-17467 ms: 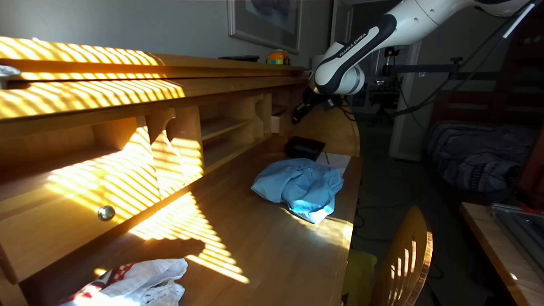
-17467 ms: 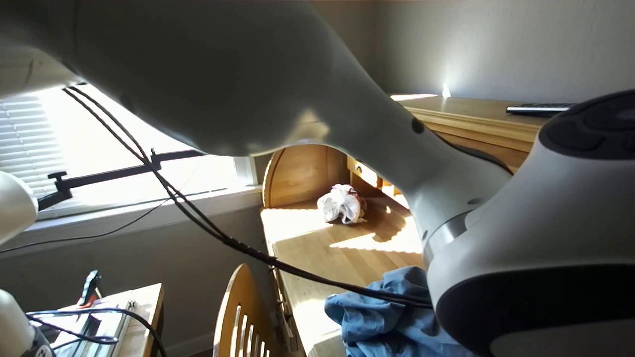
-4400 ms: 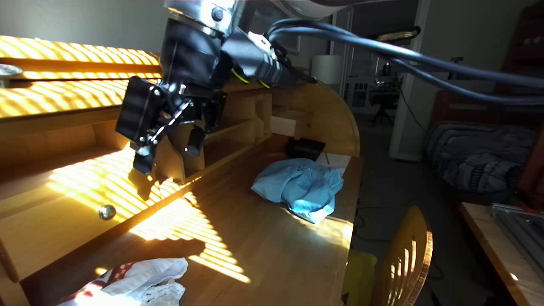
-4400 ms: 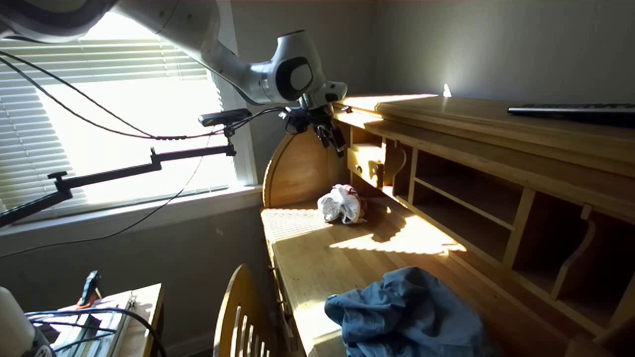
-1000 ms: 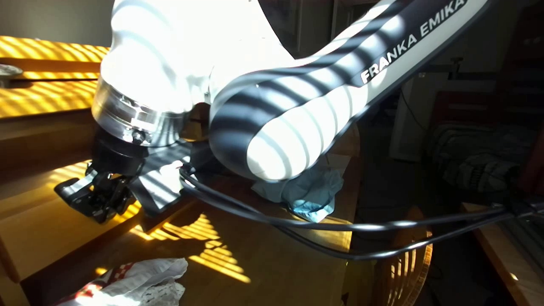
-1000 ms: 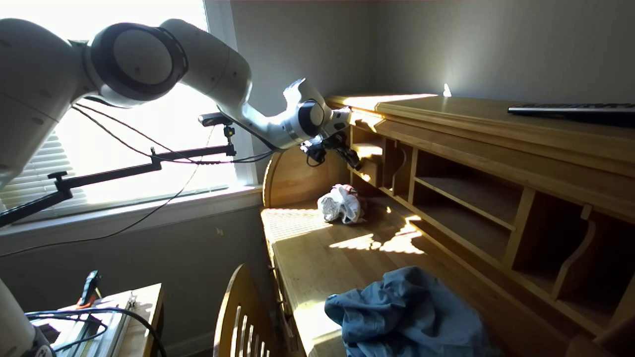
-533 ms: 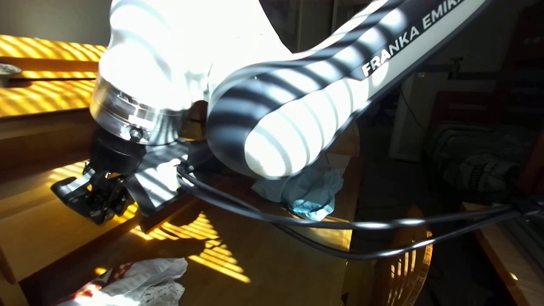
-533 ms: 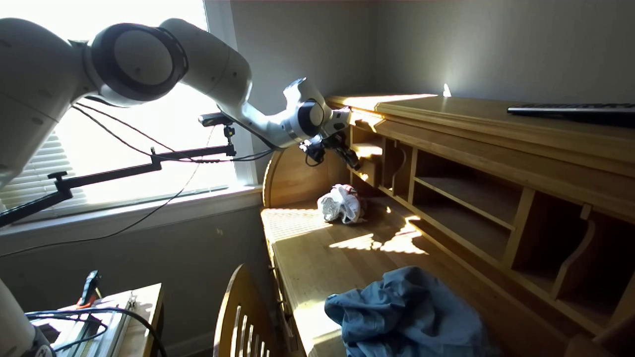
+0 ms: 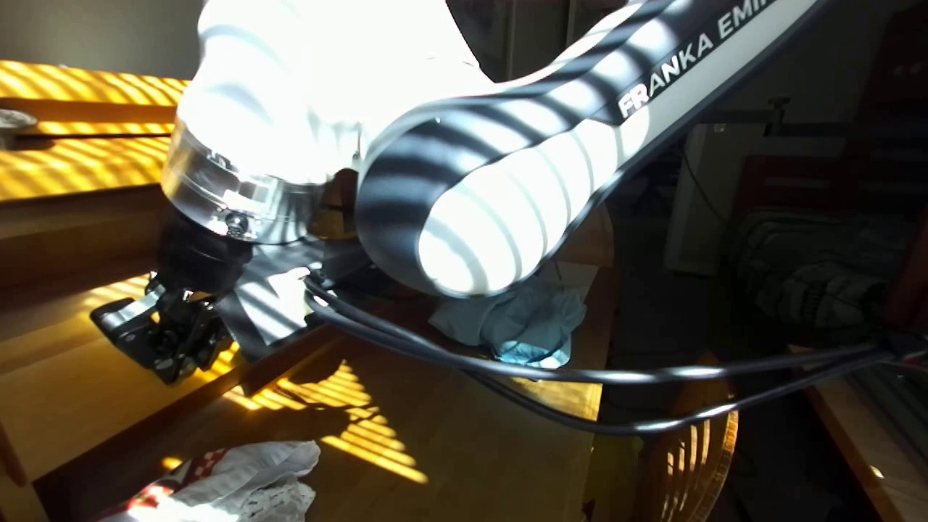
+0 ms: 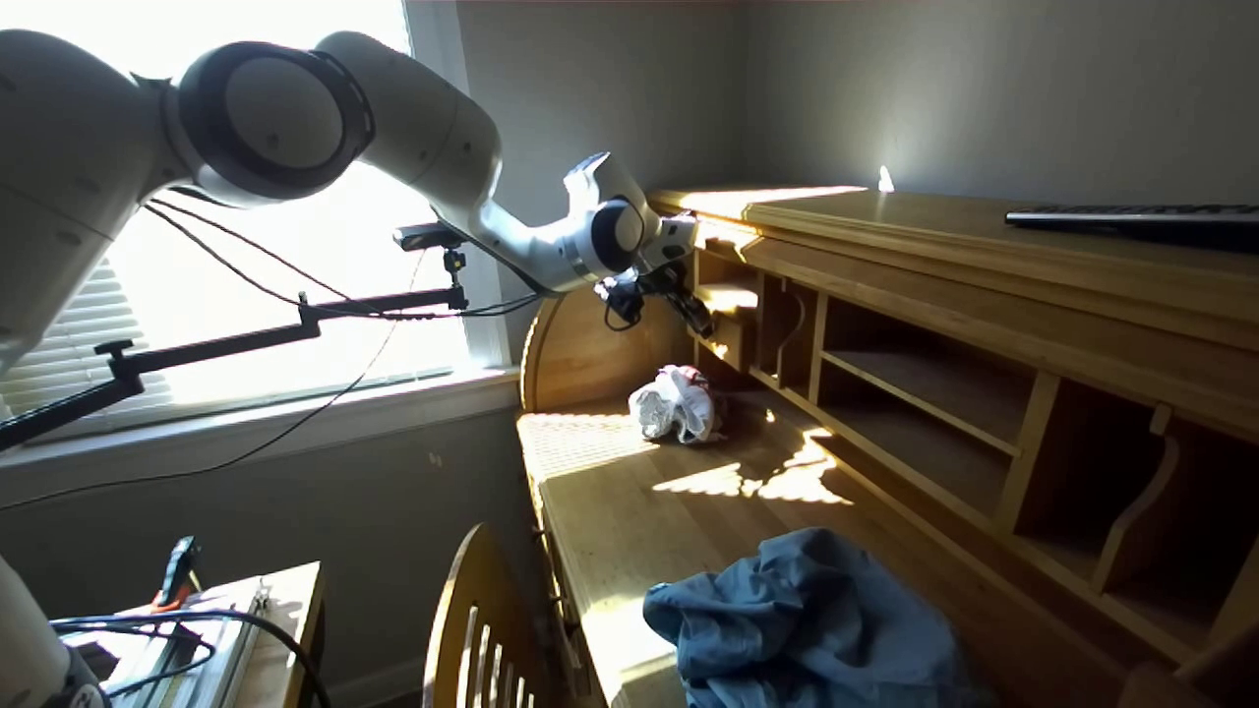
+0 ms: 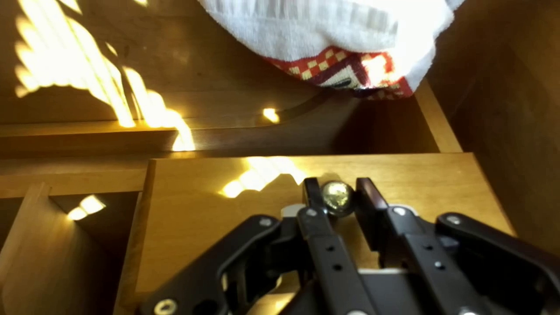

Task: Open the top drawer on the right, remove the top drawer on the left and put it on the table

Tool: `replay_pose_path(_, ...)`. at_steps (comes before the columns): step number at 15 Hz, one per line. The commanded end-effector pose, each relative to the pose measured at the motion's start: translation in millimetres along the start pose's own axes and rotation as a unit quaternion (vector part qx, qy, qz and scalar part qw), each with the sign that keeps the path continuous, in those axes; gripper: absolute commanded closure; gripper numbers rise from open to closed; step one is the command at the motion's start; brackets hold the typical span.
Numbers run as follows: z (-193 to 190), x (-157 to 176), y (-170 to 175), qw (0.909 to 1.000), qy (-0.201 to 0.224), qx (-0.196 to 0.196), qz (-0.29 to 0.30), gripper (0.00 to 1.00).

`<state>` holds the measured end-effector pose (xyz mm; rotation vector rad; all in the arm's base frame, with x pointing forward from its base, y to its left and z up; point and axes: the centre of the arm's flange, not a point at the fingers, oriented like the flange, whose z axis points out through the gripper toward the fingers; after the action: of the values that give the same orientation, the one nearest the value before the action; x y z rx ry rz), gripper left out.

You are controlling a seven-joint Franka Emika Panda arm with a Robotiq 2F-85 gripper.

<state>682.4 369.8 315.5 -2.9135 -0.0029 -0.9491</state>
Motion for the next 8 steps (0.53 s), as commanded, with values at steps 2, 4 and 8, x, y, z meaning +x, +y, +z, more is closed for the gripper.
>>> replay_pose_path(2,-28.1,-27.6,-13.5,0.999,-0.028,0.034,0.01,0.94)
replay_pose_path(4,-31.9,-27.7,-15.9,0.9988,-0.032,0.037,0.012,0.94)
replay_pose_path(8,-33.9,-30.2,-16.7,0.9988,-0.045,0.017,0.011,0.94)
